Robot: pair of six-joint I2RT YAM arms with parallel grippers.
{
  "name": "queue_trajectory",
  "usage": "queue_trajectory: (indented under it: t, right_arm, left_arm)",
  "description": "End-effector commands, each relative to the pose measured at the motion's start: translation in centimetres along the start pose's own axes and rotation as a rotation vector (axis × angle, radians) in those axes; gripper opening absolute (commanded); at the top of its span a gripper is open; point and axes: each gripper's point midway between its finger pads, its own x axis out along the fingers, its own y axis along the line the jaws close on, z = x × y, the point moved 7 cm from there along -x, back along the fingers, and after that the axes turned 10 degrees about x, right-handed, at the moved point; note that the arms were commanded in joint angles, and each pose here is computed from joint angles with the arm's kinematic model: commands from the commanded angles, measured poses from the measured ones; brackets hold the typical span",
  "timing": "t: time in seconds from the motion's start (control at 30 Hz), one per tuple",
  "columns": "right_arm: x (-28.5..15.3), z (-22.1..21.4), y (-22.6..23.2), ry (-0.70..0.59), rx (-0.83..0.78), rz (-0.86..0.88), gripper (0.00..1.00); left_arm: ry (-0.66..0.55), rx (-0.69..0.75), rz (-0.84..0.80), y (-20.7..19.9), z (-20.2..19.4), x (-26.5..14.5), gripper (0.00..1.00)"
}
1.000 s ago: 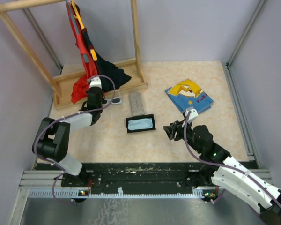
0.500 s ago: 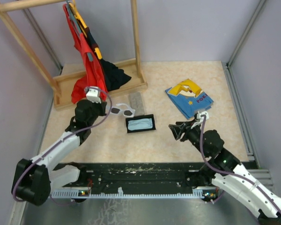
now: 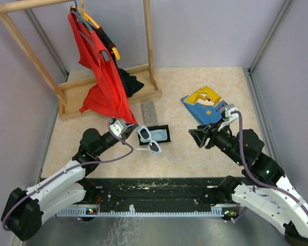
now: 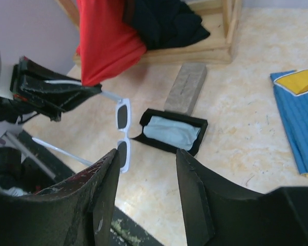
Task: Organize the sunglasses
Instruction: Pick up the sunglasses from the center of the board.
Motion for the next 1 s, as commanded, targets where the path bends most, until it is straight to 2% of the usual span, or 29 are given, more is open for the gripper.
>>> queue_trajectory:
  t: [0.0,0.13,0.33,0.47,0.73,0.97]
  right_arm:
    - [0.4,-0.5,1.4,0.19,-0.056,0.074,0.49]
    - [1.9,-1.1,2.2,0.272,-0.033,0.104,0.5]
    - [4.2,-3.3,2.2,0.31,0.064,0.129,0.51]
    - [5.6,-5.0,1.7,0.329,0.104,0.128,0.51]
    - [8.1,-6.8,2.9,0.339,0.135,0.309,0.52]
    - [10.0,-9.0,2.8,0.375,0.168,0.376,0.51]
  left_arm:
    - [-0.341,0.252,-0.211,-1.2,5.9,0.0,0.0]
    - [-0.435,0.304,-0.334,-2.4,7.3,-0.7,0.0]
    - [-0.458,0.296,-0.346,-3.5,6.8,-1.4,0.0]
    - [-0.43,0.288,-0.309,-3.3,6.0,-1.4,0.0]
    - [-0.396,0.29,-0.229,-2.5,5.6,-1.3,0.0]
    - [-0.376,0.267,-0.15,-1.8,5.7,-1.7,0.0]
